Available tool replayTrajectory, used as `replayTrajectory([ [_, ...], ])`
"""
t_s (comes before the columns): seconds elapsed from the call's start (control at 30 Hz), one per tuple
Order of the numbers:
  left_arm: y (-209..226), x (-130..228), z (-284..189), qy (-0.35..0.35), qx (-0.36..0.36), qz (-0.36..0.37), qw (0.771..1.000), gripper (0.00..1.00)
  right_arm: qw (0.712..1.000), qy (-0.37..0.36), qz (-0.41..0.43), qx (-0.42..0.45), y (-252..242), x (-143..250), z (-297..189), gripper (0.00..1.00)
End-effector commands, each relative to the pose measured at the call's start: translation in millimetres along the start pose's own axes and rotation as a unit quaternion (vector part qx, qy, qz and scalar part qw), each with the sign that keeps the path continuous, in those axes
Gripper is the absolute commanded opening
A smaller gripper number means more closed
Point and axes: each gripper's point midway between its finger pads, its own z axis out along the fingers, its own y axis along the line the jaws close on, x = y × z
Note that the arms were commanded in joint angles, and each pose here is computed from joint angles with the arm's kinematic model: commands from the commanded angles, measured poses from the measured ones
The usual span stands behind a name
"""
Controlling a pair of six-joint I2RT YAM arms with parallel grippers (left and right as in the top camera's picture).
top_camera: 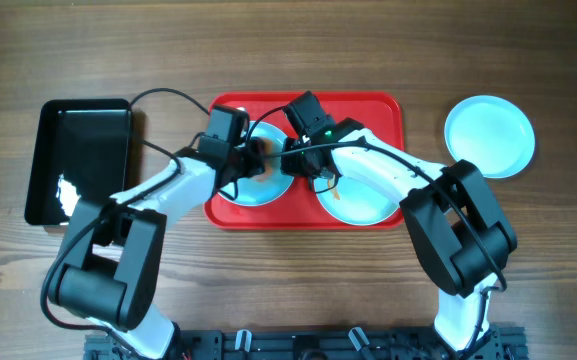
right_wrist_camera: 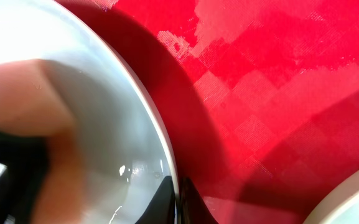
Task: Clean dirty plates on tray and stack at the side
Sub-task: 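Scrub the plate's smear with the sponge while the right gripper holds it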
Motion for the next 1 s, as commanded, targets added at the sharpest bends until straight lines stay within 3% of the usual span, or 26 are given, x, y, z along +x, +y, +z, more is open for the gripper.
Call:
replayTrajectory([
  [0.0,88,6,-2,0.003,-0.155,-0.022,0.988,0.04,0.998,0.018,0.007,0.059,-33,16,17,0.04],
  [0.33,113,18,-14,0.039,-0.173,-0.045,0.983,0.04,0.998,0.019,0.006,0.06,-34,17,17,0.04],
  [0.47,91,11,-26,0.034,-0.12,-0.048,0.991,0.04,0.998,0.019,0.006,0.06,-34,17,17,0.05],
  [0.7,3,-10,-84,0.002,0.096,-0.033,0.995,0.04,0.998,0.023,0.007,0.064,-36,19,23,0.04],
  [0.97,-12,6,-75,0.036,0.106,-0.047,0.993,0.04,0.998,0.022,0.008,0.062,-35,18,23,0.04],
])
